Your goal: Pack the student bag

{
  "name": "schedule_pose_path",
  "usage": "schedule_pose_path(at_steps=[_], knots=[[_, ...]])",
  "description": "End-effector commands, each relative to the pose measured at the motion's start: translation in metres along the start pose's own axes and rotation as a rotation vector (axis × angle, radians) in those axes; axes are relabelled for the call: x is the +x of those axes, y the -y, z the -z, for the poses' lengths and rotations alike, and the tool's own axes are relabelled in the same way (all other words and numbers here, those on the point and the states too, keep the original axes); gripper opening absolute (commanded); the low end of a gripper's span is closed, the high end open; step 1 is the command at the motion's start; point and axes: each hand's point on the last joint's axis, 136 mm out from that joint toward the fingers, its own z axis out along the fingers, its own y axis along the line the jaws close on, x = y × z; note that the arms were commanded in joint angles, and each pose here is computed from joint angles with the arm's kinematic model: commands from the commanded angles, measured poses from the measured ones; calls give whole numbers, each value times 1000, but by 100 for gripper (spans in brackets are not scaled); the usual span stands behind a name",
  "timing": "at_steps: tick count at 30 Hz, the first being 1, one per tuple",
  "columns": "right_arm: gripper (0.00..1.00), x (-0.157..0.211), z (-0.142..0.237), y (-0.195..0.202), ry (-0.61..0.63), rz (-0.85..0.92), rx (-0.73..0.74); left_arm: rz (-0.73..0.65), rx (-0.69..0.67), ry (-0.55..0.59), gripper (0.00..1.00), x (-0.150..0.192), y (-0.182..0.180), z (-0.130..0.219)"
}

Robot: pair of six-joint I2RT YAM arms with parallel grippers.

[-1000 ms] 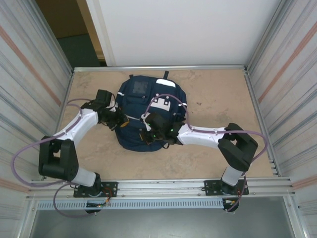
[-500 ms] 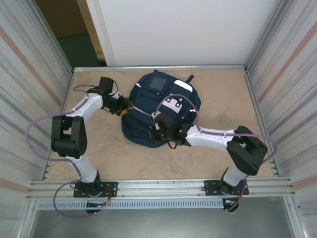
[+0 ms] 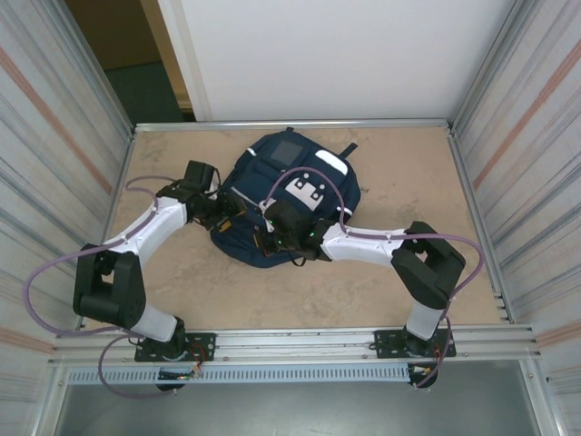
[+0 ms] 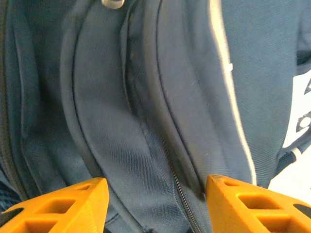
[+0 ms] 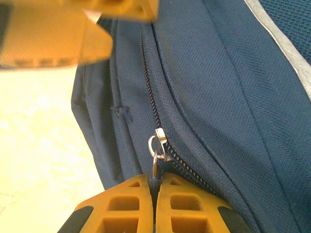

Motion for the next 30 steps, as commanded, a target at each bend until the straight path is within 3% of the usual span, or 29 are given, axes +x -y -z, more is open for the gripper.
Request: schedule_pose_path(at_steps=[1,4,8,13,20,27,28,30], knots=[[0,-28,5,-40,88,23,-106,103,58,53,54,-2,11,1],[0,-20,1,-43,81,27,-99,101,76,57,45,-5,17,-5],[0,-10,2,-29,71,-81,-109,72,-1,120,16,-11,3,2],[0,12,10,-2,17,-113,-36,17,-54,192,0,-19,-10,20],[0,46,37,32,-27,-82,79,-1,17,110,0,-39,-13,16],[0,45,45,30,-9,-79,67,-73,61,84,0,-71,8,7],[0,43,44,28,-6,-78,64,-76,86,70,4,-73,16,5],[0,38,42,23,8,-78,42,-69,116,39,29,-75,26,2]])
